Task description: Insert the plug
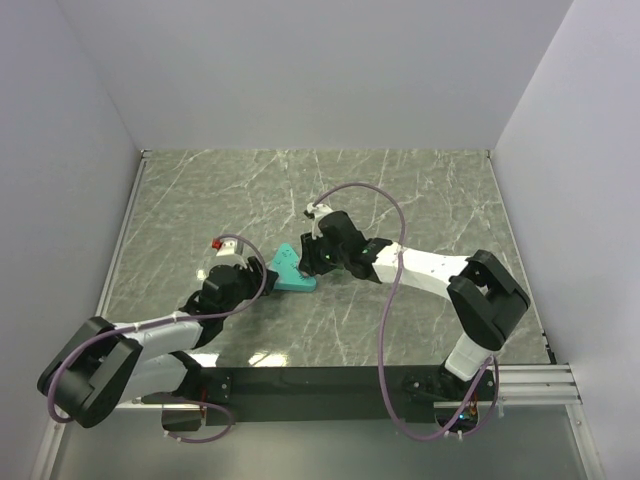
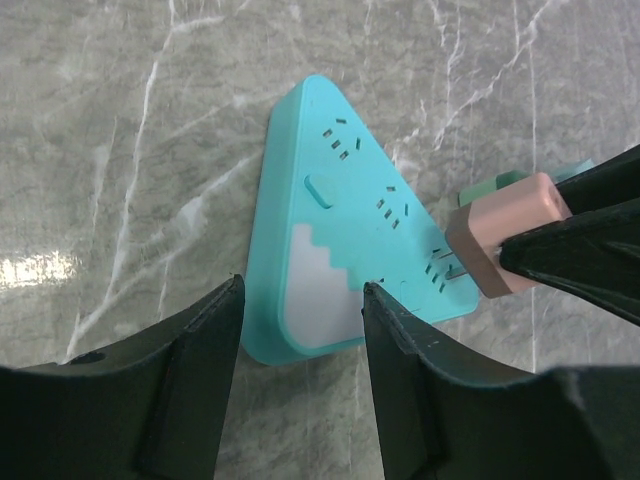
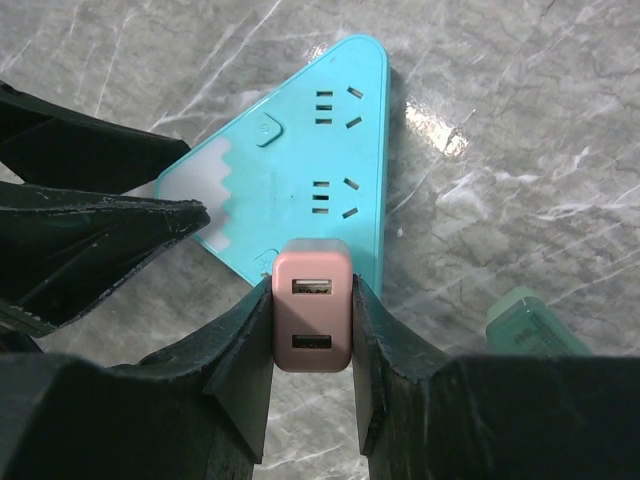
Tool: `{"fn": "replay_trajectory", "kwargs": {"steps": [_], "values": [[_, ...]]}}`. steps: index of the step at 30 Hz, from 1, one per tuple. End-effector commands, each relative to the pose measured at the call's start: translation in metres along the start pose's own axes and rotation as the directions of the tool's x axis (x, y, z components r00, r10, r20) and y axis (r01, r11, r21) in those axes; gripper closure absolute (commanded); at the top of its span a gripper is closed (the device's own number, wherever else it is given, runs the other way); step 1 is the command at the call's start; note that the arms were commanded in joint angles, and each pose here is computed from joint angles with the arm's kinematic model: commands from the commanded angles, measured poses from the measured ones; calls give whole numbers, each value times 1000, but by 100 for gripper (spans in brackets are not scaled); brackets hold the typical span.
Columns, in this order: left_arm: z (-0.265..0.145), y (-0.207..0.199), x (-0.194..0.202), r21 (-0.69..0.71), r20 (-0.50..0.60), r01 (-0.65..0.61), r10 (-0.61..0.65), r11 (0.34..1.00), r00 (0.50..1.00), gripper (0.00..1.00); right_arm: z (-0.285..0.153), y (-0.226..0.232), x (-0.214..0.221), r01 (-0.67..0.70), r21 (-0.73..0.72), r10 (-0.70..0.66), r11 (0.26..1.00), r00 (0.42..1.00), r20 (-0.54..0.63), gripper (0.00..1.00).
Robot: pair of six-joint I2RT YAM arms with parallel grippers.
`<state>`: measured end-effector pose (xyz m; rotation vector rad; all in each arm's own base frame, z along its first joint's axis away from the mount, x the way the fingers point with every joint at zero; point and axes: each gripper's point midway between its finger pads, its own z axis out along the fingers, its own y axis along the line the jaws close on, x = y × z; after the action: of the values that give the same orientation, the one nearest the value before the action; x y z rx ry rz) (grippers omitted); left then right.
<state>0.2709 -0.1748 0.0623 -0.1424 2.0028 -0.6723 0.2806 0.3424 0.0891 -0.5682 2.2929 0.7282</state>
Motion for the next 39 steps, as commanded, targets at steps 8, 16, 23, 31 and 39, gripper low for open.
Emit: {"fn": "replay_trajectory", "kwargs": {"steps": [8, 16, 23, 31, 39], "values": [[3, -5, 3, 8, -11, 4, -4, 1000, 1000, 44, 4, 4, -3, -9, 22, 9, 1000, 1000, 8, 100], [5, -5, 5, 6, -21, -1, 1, 1000, 1000, 45, 8, 3, 3, -13, 32, 13, 999, 1000, -6, 100], [6, -6, 7, 12, -28, -3, 3, 1000, 1000, 51, 2, 2, 7, -13, 57, 13, 998, 1000, -4, 100], [5, -6, 5, 6, -24, -5, 5, 1000, 1000, 54, -6, 1, 11, -14, 78, 14, 997, 1000, 2, 100], [5, -4, 6, -6, -26, -9, 8, 1000, 1000, 54, -12, 2, 14, -11, 90, 11, 996, 1000, 4, 100]]}}
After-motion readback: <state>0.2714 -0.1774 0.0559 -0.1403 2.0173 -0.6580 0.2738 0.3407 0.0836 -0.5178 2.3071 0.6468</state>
